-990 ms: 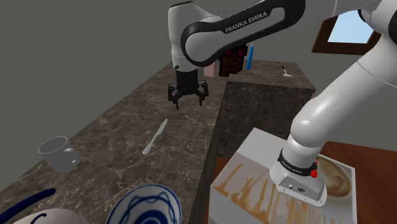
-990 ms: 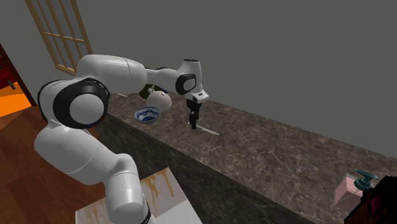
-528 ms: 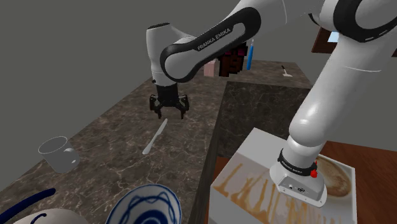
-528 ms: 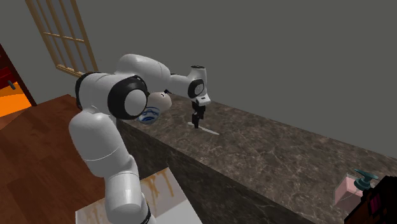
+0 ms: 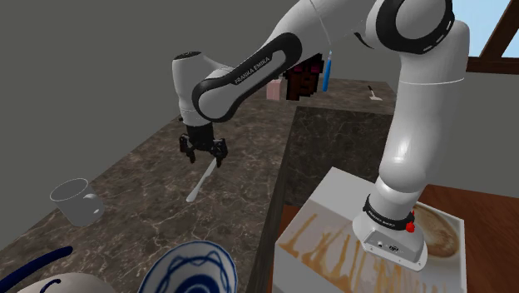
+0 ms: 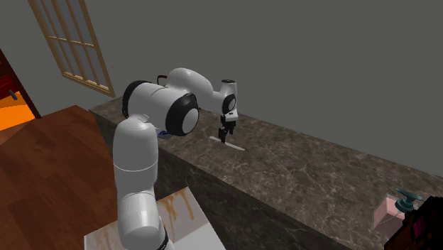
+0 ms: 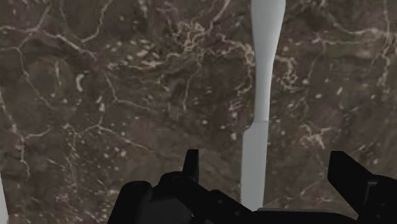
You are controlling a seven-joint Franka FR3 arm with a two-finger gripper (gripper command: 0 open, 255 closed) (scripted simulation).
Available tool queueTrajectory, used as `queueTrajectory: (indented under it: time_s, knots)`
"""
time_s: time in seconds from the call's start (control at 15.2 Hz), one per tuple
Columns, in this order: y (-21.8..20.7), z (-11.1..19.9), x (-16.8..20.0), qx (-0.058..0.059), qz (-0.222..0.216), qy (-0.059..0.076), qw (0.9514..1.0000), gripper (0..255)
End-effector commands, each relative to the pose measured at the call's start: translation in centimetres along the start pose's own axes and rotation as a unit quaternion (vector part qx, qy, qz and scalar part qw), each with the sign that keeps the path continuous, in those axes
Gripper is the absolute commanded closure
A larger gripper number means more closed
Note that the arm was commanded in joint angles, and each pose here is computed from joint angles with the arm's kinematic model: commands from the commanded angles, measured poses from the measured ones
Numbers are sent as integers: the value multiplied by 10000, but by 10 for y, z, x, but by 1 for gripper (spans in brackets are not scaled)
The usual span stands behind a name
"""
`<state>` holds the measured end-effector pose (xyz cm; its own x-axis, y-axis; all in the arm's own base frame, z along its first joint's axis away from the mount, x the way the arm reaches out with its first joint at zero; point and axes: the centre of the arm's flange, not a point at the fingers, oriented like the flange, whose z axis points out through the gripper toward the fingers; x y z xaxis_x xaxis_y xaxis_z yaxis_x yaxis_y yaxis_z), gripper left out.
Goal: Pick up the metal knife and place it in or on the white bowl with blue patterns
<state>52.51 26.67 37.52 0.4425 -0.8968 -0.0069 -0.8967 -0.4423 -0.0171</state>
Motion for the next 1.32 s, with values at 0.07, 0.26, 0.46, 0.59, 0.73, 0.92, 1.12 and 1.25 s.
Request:
queueTrajectory:
  time_s: [0.07,0.26,0.46,0.59,0.73,0.92,1.12,1.25]
  knots:
    - [-2,16,-1,4,24,-2,10000,0]
    - [-2,35,-1,4,24,-2,10000,0]
    - [-2,35,-1,4,24,-2,10000,0]
    - [-2,35,-1,4,24,-2,10000,0]
    - [-2,35,-1,4,24,-2,10000,0]
    - [-2,35,-1,4,24,-2,10000,255]
    - [-2,35,-1,4,24,-2,10000,255]
    - [-2,35,-1,4,24,-2,10000,255]
